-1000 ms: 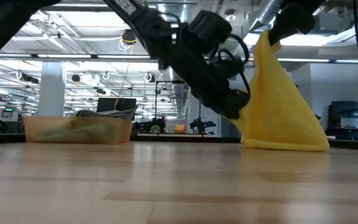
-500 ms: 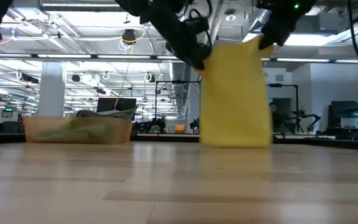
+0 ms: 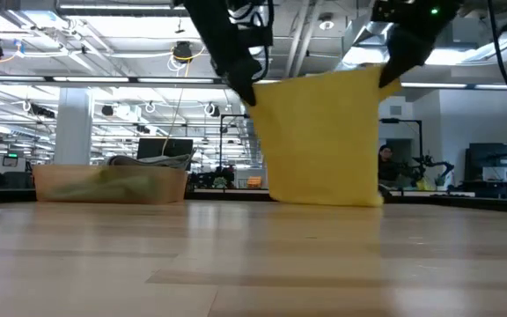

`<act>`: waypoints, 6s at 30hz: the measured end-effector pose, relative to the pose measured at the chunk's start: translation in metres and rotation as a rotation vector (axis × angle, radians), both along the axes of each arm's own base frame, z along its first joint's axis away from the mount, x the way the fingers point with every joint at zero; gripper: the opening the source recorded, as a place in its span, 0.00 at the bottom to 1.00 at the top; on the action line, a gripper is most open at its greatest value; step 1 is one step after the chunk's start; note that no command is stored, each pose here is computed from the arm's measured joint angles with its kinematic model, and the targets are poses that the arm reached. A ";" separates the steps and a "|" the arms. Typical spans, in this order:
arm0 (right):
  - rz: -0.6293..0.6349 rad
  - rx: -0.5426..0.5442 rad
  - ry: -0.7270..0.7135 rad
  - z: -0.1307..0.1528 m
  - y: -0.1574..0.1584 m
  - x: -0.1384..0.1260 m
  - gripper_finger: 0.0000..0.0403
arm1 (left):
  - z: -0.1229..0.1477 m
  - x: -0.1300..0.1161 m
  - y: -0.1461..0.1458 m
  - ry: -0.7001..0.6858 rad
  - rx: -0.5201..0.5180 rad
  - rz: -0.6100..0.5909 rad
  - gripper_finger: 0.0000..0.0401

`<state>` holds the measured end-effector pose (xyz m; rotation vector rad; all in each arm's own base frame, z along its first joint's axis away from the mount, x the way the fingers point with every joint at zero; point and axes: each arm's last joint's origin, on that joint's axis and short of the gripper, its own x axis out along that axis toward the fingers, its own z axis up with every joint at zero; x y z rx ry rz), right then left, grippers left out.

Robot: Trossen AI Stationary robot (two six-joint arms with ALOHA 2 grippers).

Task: Fold microfiber towels
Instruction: Fold the yellow microfiber cloth

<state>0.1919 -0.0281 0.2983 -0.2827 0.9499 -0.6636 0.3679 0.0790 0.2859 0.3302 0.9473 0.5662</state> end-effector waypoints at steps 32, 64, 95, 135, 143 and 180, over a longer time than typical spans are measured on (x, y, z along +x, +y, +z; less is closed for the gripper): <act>0.189 0.520 0.039 -0.047 0.119 -0.037 0.02 | -0.031 -0.008 -0.143 0.034 -0.200 -0.188 0.00; 0.142 0.205 0.049 -0.015 0.092 -0.021 0.01 | 0.014 -0.011 -0.123 0.061 0.020 -0.053 0.00; 0.194 0.422 0.272 -0.108 0.192 0.001 0.02 | -0.076 -0.023 -0.248 0.152 -0.426 -0.124 0.00; 0.060 0.211 0.460 -0.127 0.090 0.045 0.32 | -0.082 0.000 -0.144 0.204 -0.352 0.180 0.17; 0.045 0.215 0.458 -0.127 0.086 0.046 0.50 | -0.082 0.000 -0.139 0.220 -0.357 0.173 0.32; 0.190 0.200 0.439 -0.127 0.116 0.041 0.49 | -0.127 0.029 -0.120 0.373 -0.280 -0.114 0.24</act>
